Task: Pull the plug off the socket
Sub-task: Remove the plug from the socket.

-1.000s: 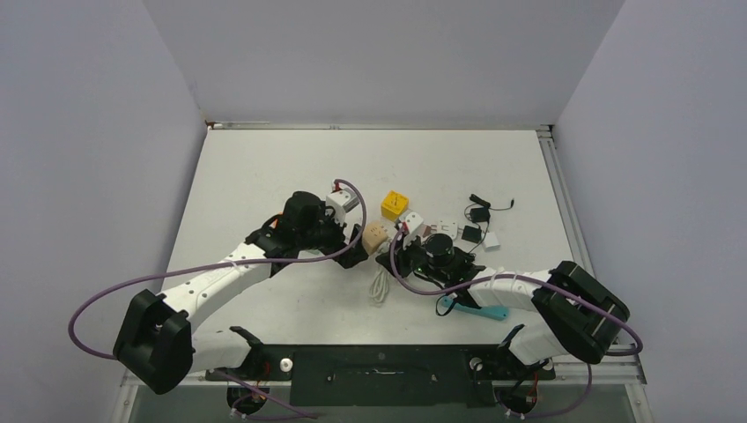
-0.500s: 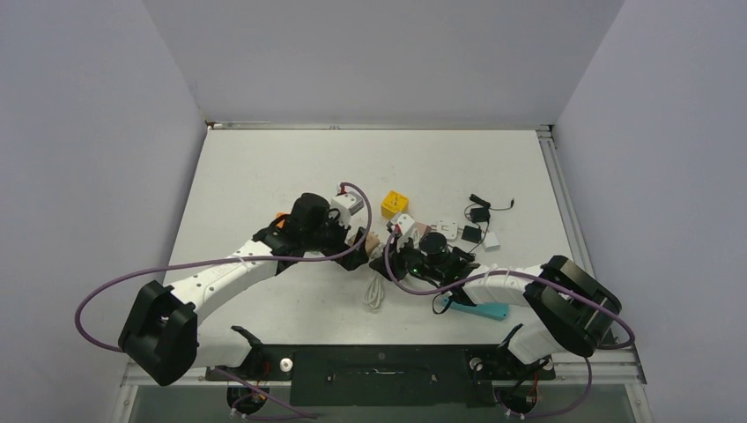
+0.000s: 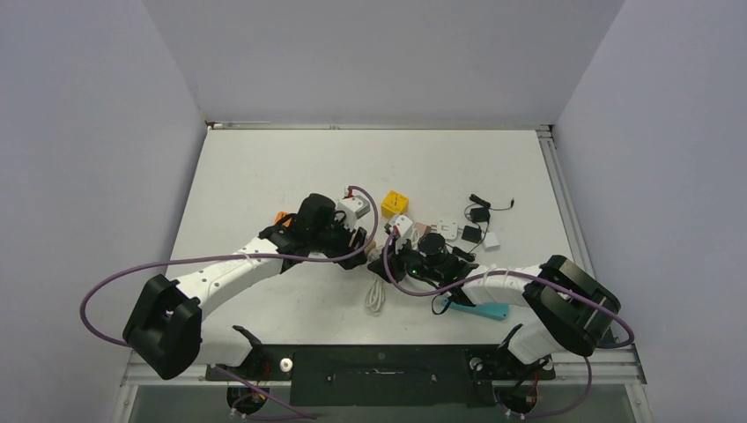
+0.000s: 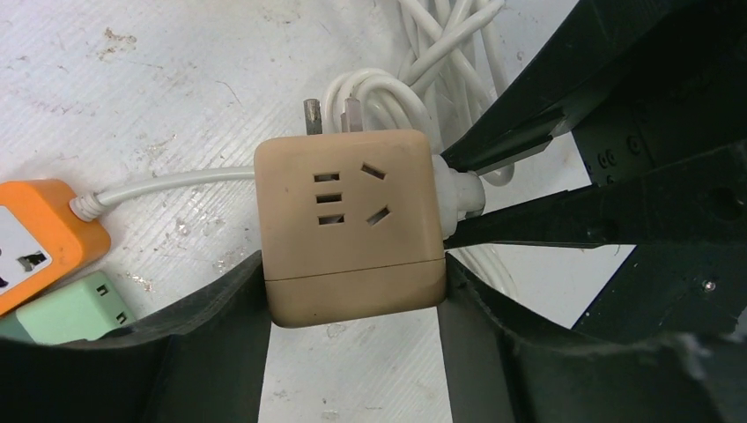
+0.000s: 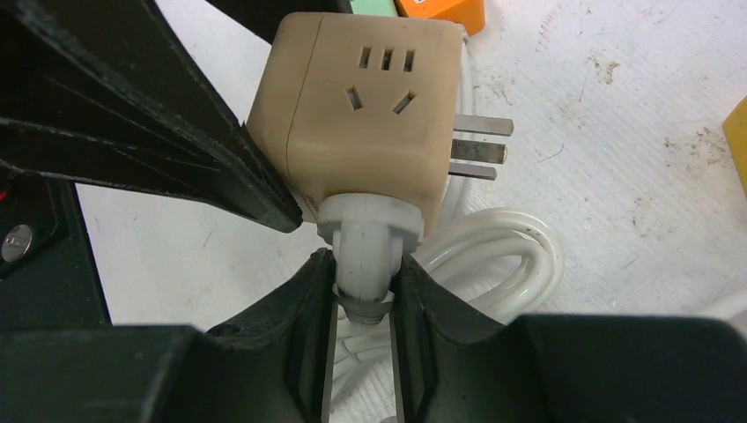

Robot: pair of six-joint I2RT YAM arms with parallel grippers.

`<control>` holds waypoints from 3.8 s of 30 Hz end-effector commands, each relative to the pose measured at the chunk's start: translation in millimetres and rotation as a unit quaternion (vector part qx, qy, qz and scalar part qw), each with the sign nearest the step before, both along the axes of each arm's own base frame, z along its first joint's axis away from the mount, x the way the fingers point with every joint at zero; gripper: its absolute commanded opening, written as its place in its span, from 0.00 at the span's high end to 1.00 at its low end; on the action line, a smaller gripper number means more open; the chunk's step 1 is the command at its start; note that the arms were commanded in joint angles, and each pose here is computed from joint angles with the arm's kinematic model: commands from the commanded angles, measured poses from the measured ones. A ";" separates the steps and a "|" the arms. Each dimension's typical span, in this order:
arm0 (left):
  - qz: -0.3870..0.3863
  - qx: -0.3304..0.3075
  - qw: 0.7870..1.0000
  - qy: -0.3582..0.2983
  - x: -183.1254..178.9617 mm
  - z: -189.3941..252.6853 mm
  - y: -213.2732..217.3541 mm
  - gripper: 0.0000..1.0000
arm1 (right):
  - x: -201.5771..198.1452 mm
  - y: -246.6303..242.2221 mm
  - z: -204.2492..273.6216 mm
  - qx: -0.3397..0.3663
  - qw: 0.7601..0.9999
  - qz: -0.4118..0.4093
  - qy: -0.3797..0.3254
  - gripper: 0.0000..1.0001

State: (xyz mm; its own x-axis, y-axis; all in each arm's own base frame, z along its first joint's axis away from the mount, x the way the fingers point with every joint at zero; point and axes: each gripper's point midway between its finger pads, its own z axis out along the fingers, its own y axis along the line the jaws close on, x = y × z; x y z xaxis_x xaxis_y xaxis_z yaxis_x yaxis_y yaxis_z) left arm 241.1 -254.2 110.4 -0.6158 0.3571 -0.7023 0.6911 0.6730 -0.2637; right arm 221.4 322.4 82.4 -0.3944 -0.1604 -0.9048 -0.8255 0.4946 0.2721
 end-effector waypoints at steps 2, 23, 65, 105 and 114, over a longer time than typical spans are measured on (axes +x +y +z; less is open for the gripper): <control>-0.009 -0.005 1.000 -0.022 8.0 16.0 -9.3 0.67 | 8.4 22.4 46.4 0.058 0.996 0.017 -0.058 0.95; 0.055 -0.007 0.998 0.013 26.6 3.1 5.0 1.00 | -7.9 23.5 62.1 0.057 0.990 -0.012 -0.127 0.95; 0.055 -0.035 0.998 0.019 32.5 11.8 9.2 1.00 | -3.8 16.3 67.7 0.091 0.989 -0.024 -0.116 0.95; 0.043 -0.056 0.997 0.015 33.8 19.6 10.1 1.00 | 5.7 -0.9 74.5 0.127 0.987 -0.033 -0.096 0.95; 0.029 -0.055 0.998 0.010 28.7 20.1 4.3 1.00 | 6.6 4.5 69.5 0.138 0.988 -0.010 -0.070 0.95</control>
State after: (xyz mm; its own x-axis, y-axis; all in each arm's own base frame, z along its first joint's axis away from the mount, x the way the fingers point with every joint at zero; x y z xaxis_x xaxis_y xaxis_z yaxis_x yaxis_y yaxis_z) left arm 251.0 -257.6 120.5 -0.7071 0.2393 -0.6654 0.6314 0.6373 -0.4418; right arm 229.9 310.6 107.5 -0.3417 -0.0060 -0.9398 -0.8072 0.5141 0.2901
